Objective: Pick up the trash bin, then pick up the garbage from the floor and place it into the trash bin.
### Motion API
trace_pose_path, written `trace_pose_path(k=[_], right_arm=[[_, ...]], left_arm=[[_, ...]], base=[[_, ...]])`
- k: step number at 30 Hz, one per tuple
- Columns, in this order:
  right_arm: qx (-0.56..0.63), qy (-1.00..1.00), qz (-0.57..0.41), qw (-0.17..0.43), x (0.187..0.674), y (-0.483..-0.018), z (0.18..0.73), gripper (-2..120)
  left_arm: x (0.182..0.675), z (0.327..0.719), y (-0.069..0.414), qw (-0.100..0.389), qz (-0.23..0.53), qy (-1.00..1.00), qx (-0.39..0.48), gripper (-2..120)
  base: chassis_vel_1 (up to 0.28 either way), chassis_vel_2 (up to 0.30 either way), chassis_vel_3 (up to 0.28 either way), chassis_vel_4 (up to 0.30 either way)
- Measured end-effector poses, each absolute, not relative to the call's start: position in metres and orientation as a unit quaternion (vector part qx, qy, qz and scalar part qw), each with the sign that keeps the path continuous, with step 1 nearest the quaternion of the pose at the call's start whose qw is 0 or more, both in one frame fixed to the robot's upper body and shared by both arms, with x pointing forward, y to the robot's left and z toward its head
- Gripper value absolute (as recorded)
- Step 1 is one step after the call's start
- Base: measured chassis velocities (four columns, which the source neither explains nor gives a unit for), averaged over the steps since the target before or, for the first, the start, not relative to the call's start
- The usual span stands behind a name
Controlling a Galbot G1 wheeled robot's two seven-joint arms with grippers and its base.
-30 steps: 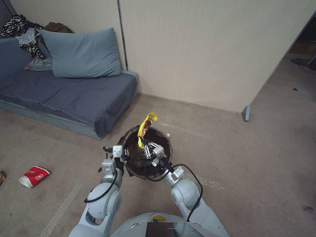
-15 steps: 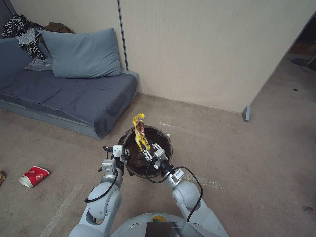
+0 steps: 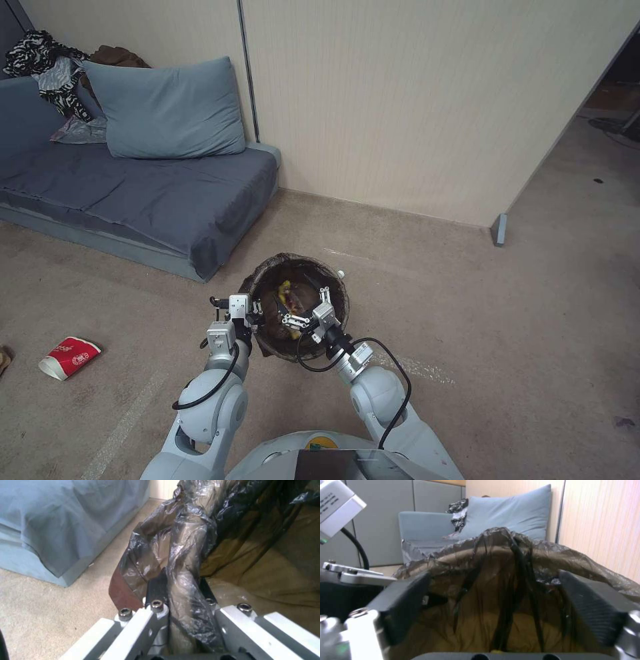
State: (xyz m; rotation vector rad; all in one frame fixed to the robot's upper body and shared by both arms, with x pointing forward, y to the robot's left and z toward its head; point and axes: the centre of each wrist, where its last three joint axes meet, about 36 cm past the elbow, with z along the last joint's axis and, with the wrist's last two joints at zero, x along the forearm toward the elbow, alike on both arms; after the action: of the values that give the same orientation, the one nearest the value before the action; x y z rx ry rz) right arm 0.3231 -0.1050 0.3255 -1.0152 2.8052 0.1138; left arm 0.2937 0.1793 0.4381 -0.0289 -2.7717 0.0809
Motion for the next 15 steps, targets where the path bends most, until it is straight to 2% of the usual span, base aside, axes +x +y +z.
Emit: trace_pose_path(k=[2,15], right_arm=[[-0.340,0.937,0.037,0.078,0.3213,-0.1058,0.3256,99],[-0.342,0.935,0.035,0.088,0.3165,-0.1087,0.3343,100]], left_arm=[[0.2947,0.4387,0.1807,0.183,0.028,-0.983,-0.010,3],[0.2961,0.4394,0.1831,0.184,0.026,-0.983,-0.008,3]], base=[[0.000,0.000,0.000,0.000],[0.000,0.000,0.000,0.000]])
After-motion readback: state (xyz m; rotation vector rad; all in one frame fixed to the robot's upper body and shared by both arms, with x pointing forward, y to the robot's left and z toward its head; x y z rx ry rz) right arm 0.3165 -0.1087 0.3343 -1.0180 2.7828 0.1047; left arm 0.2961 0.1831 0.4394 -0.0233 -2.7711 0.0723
